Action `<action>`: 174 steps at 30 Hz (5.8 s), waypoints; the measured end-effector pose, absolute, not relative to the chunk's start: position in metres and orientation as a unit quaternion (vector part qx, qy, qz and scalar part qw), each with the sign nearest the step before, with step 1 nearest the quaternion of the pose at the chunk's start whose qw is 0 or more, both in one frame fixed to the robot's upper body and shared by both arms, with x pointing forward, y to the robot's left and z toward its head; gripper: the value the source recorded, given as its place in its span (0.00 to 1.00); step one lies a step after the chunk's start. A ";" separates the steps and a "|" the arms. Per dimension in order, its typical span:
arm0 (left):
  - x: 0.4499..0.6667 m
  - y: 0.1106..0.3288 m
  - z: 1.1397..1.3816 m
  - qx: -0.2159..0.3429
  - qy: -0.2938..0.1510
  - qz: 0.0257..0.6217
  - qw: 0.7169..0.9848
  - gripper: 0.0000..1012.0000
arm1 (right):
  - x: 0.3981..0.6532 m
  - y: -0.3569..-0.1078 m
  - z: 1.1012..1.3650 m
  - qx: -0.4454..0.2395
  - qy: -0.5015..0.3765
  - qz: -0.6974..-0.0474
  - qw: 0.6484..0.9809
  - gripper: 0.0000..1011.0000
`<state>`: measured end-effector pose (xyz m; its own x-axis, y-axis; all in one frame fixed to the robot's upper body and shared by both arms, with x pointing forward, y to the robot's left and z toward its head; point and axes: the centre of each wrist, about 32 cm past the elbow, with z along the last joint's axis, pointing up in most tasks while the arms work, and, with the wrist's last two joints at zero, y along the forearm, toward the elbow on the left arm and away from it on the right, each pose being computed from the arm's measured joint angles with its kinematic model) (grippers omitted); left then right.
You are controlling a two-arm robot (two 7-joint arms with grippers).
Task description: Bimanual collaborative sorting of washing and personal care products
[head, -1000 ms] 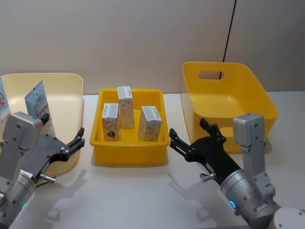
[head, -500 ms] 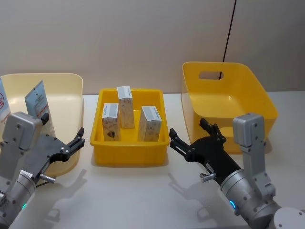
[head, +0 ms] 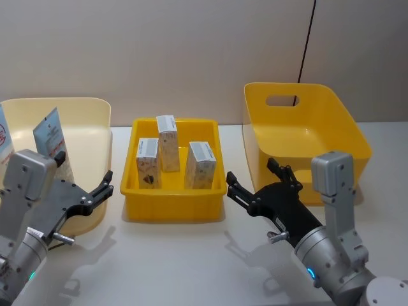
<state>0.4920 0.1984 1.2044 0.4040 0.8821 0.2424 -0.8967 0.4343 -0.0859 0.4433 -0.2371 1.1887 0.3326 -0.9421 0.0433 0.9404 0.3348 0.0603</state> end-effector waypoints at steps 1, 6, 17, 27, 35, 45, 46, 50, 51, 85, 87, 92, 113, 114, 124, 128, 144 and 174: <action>0.492 0.198 1.204 0.029 -0.126 0.531 0.837 0.99 | 0.443 -0.237 1.189 0.012 -0.035 -0.577 0.816 0.99; 0.492 0.198 1.204 0.029 -0.126 0.531 0.837 0.99 | 0.443 -0.237 1.189 0.012 -0.035 -0.577 0.816 0.99; 0.492 0.198 1.204 0.029 -0.126 0.531 0.837 0.99 | 0.443 -0.237 1.189 0.012 -0.035 -0.577 0.816 0.99; 0.492 0.198 1.204 0.029 -0.126 0.531 0.837 0.99 | 0.443 -0.237 1.189 0.012 -0.035 -0.577 0.816 0.99; 0.492 0.198 1.204 0.029 -0.126 0.531 0.837 0.99 | 0.443 -0.237 1.189 0.012 -0.035 -0.577 0.816 0.99; 0.492 0.198 1.204 0.029 -0.126 0.531 0.837 0.99 | 0.443 -0.237 1.189 0.012 -0.035 -0.577 0.816 0.99; 0.492 0.198 1.204 0.029 -0.126 0.531 0.837 0.99 | 0.443 -0.237 1.189 0.012 -0.035 -0.577 0.816 0.99; 0.492 0.198 1.204 0.029 -0.126 0.531 0.837 0.99 | 0.443 -0.237 1.189 0.012 -0.035 -0.577 0.816 0.99; 0.492 0.198 1.204 0.029 -0.126 0.531 0.837 0.99 | 0.443 -0.237 1.189 0.012 -0.035 -0.577 0.816 0.99; 0.483 0.215 1.213 0.033 -0.101 0.548 0.830 0.99 | 0.443 -0.237 1.189 0.012 -0.035 -0.577 0.816 0.99; 0.482 0.217 1.214 0.033 -0.097 0.551 0.828 0.99 | 0.443 -0.237 1.189 0.012 -0.035 -0.577 0.816 0.99; 0.483 0.221 1.216 0.030 -0.088 0.558 0.825 0.99 | 0.443 -0.237 1.189 0.012 -0.035 -0.577 0.816 0.99; 0.509 0.245 1.221 -0.011 -0.017 0.579 0.815 0.99 | 0.443 -0.237 1.189 0.012 -0.035 -0.577 0.816 0.99; 0.513 0.248 1.220 -0.014 -0.011 0.580 0.814 0.99 | 0.443 -0.237 1.189 0.012 -0.035 -0.577 0.816 0.99; 0.531 0.259 1.218 -0.022 0.012 0.578 0.816 0.99 | 0.443 -0.237 1.189 0.012 -0.035 -0.577 0.816 0.99; 0.538 0.261 1.216 -0.024 0.019 0.572 0.819 0.99 | 0.443 -0.237 1.189 0.012 -0.035 -0.577 0.816 0.99; 0.562 0.257 1.211 -0.028 0.046 0.528 0.847 0.99 | 0.443 -0.237 1.189 0.012 -0.035 -0.577 0.816 0.99; 0.575 0.251 1.208 -0.021 0.051 0.523 0.851 0.45 | 0.443 -0.237 1.189 0.012 -0.035 -0.577 0.816 0.99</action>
<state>0.5748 0.2512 1.2082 0.4477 0.8876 -0.1085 -0.8918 0.4520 0.0175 0.4433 -0.2371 1.1887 0.3326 -0.9421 0.0433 0.9404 0.3347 0.0604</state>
